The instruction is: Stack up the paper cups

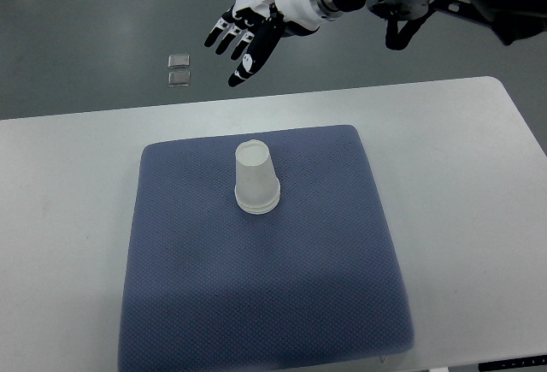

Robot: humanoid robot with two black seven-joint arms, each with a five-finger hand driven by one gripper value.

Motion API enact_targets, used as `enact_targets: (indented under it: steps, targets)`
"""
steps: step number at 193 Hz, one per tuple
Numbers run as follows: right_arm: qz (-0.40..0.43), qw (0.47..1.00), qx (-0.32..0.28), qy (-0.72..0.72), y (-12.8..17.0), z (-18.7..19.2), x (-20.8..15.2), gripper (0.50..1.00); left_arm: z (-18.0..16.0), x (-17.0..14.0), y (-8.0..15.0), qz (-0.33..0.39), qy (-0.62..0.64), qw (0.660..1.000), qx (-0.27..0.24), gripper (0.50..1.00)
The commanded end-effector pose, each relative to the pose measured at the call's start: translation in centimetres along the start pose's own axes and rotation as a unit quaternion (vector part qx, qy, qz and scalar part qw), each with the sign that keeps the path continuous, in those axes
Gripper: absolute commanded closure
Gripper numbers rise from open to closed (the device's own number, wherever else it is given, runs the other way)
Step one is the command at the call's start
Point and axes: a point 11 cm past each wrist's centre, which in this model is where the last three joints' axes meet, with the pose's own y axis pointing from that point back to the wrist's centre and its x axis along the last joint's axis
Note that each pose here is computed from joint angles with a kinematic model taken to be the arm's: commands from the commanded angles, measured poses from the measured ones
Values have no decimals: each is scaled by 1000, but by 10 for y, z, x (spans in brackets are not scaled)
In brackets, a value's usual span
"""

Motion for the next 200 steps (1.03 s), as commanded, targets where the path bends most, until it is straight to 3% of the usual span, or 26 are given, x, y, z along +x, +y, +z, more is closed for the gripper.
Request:
enact_targets:
  steps: [1, 27, 52, 66, 81, 110, 200]
  targets:
    - [52, 988, 57, -136, 12, 30, 31, 658, 0, 0, 0, 0, -1, 1000, 1, 500]
    - [108, 939, 135, -298, 22, 74, 56, 658, 0, 0, 0, 1, 0, 1000, 0, 500]
    - [139, 891, 162, -400, 23, 123, 61, 654, 0, 0, 0, 1, 0, 1000, 0, 500]
    - [156, 856, 193, -453, 22, 149, 58, 577, 0, 0, 0, 0, -1, 1000, 1, 500]
    - [172, 819, 225, -499, 21, 167, 53, 574, 0, 0, 0, 0, -1, 1000, 1, 500]
    - [187, 772, 213, -569, 2, 216, 21, 574, 0, -1, 0, -1, -1, 1000, 1, 500]
    - [194, 726, 234, -617, 2, 266, -11, 574, 0, 0, 0, 0, -2, 1000, 1, 500]
